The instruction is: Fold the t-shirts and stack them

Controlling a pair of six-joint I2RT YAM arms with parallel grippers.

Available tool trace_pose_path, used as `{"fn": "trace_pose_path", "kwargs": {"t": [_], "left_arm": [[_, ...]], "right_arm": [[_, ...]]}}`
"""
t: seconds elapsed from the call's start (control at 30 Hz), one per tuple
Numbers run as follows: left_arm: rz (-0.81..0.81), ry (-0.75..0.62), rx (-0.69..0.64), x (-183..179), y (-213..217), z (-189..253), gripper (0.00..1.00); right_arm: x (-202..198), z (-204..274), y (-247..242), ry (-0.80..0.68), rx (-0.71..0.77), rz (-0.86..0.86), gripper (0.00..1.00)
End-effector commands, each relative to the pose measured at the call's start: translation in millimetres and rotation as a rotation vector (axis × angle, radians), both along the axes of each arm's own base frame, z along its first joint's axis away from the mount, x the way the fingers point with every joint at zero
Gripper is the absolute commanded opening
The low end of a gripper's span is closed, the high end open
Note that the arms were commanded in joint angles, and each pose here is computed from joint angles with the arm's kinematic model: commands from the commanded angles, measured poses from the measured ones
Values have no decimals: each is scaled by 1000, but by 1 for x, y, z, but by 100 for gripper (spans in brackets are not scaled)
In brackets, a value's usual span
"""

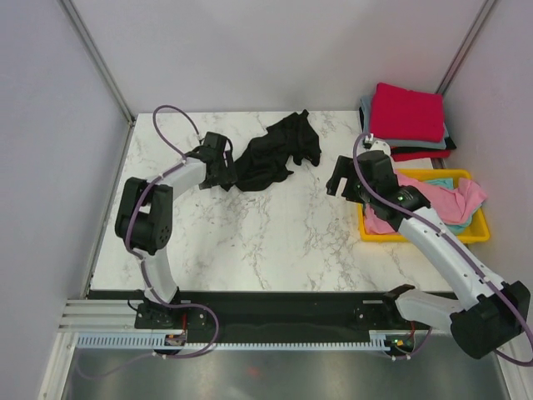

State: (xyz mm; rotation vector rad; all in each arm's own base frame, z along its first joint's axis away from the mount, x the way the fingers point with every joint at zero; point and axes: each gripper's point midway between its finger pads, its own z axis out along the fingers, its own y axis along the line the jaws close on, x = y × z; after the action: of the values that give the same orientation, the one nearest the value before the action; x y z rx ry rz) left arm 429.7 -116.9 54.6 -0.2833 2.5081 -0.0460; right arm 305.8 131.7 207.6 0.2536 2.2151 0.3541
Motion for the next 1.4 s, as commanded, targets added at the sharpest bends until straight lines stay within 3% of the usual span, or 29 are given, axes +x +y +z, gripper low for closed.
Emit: {"fn": "trace_pose_path", "kwargs": {"t": [0.0,0.17,0.27,0.3,0.37,0.4,0.5,0.6,0.63,0.73,0.83,0.9,1.0,1.03,1.23,1.37], "left_arm": [[-34,-27,-42,13,-17,2,82],[-63,-19,-56,21,-22,-7,79],[-84,-11,-65,29,-26,-10,48],[-89,11,-64,29,-27,-17,29],[-104,15,-78,32,-29,-15,9],[-107,18,-79,31,-30,-12,2],[-112,-45,-96,29,-30,25,2],[-137,-228,-148,26,-31,127,2],[-152,-338,-160,19,-28,190,2],[-171,-586,-157,1,-15,316,2],[-140,-781,-133,-38,9,407,2],[-123,-802,-128,-60,19,422,2],[-102,-755,-126,-81,27,400,2],[-87,-673,-117,-81,28,363,2],[-53,-440,-74,-110,42,244,2],[-38,-358,-69,-137,51,205,2]], "right_arm": [[6,-8,-2,-2,-46,3,95],[8,-23,4,19,-43,29,95],[8,-32,6,40,-45,37,95],[8,-36,6,50,-47,40,95],[7,-39,4,55,-57,36,95],[6,-43,4,61,-61,35,95],[7,-42,-2,53,-87,21,96],[11,-27,-6,15,-99,13,96],[11,-22,-5,4,-99,19,96],[16,-3,-3,-38,-87,18,97],[20,9,-1,-67,-68,13,97],[25,10,3,-77,-53,17,97],[29,4,16,-57,-21,56,96],[29,2,22,-50,-2,83,96],[30,-21,55,1,22,211,97],[25,-49,96,68,83,363,98]]}}
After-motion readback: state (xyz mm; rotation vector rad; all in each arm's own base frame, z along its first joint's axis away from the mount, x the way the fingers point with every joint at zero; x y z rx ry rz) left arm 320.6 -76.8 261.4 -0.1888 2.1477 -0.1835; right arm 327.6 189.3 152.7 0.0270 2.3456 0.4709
